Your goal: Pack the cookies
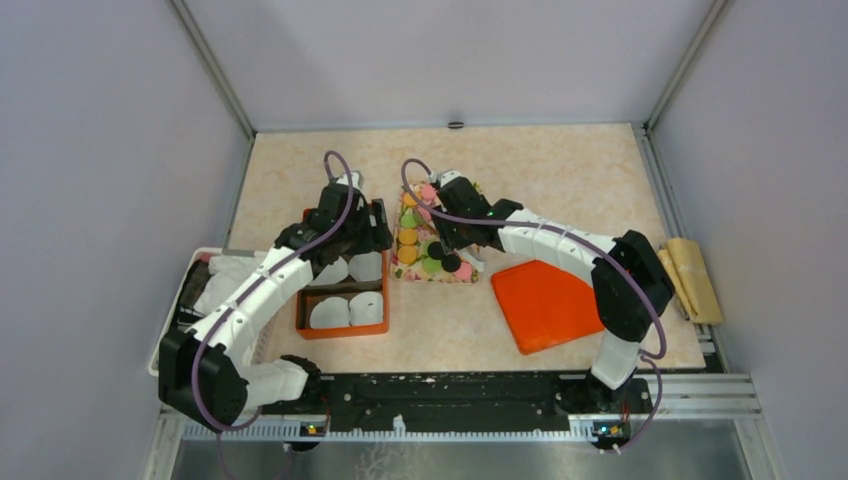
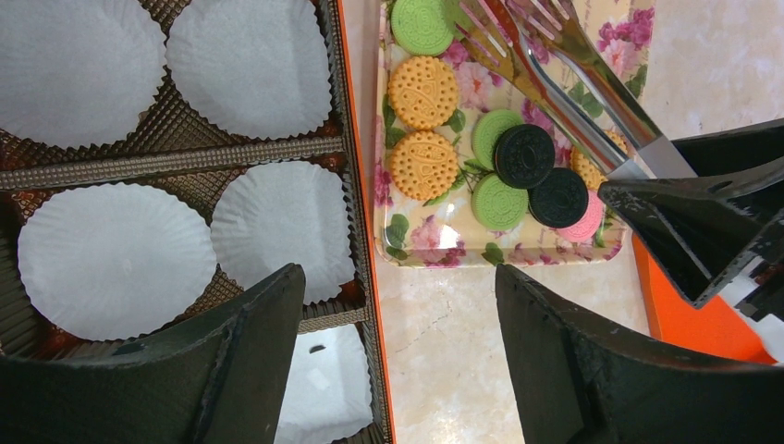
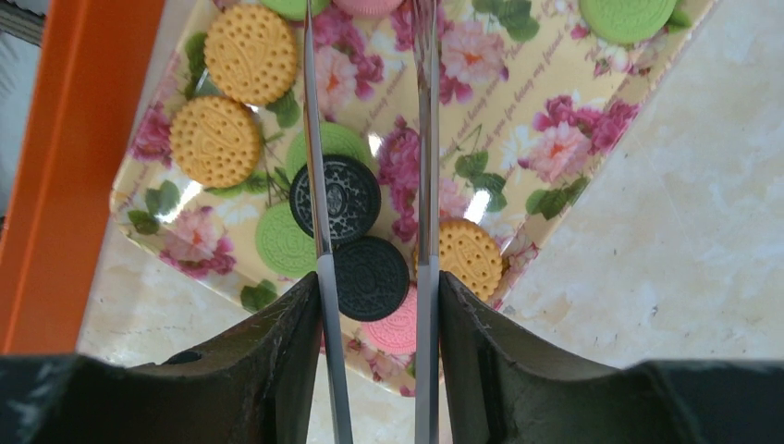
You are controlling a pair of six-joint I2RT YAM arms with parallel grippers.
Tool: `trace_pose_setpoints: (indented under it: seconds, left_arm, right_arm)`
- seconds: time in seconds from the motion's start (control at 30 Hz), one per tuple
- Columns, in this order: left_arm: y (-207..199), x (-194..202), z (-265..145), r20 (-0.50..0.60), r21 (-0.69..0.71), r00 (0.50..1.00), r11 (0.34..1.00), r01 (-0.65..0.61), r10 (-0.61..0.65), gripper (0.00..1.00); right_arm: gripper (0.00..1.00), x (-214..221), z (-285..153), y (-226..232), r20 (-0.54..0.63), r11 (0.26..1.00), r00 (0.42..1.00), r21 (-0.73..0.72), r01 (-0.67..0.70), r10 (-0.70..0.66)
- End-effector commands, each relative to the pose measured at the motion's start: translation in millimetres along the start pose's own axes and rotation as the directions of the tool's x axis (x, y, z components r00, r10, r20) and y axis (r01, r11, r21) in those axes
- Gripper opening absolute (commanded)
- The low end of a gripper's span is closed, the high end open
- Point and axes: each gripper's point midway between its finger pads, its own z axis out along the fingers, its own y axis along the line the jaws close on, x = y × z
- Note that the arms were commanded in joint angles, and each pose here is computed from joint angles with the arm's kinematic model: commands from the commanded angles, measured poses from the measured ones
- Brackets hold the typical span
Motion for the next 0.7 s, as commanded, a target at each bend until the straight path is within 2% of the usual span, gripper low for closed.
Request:
trace_pose_setpoints:
  seconds: [0.0, 0.13, 0.23, 0.37, 0.5, 0.67]
  left_arm:
    - [2, -4, -5, 0.027, 0.004, 1.000, 1.000, -0.002, 0.001, 0.82]
    - [3, -3, -4, 0.026, 0.005, 1.000, 1.000, -0.002, 0.002, 0.81]
    - [3, -2, -4, 0.023, 0.005, 1.000, 1.000, 0.000, 0.000, 0.81]
    - [6, -15, -13, 0.069, -0.015, 0.997, 1.000, 0.027, -0.026, 0.81]
    - [15, -46, -28, 0.162, 0.004, 0.981, 0.995, 0.103, -0.102, 0.81]
    - [54, -81, -40, 0.234, 0.028, 0.936, 0.964, 0.263, -0.262, 0.80]
  right_arm:
    - [0.44, -45, -6, 15, 0.114, 0.999, 0.993, -0.043, -0.029, 0.034]
    - [0.39, -51, -7, 16, 0.126, 0.999, 0.992, -0.041, -0.024, 0.029]
    - [0.30, -57, -13, 12, 0.151, 0.999, 0.988, -0.025, -0.029, 0.032]
    - [0.24, -71, -34, 12, 0.204, 0.998, 0.978, -0.037, -0.042, 0.048]
    - [0.23, -84, -62, 29, 0.263, 0.997, 0.965, -0.082, -0.005, 0.027]
    - [0.23, -99, -92, 65, 0.323, 0.990, 0.946, -0.120, 0.073, -0.030]
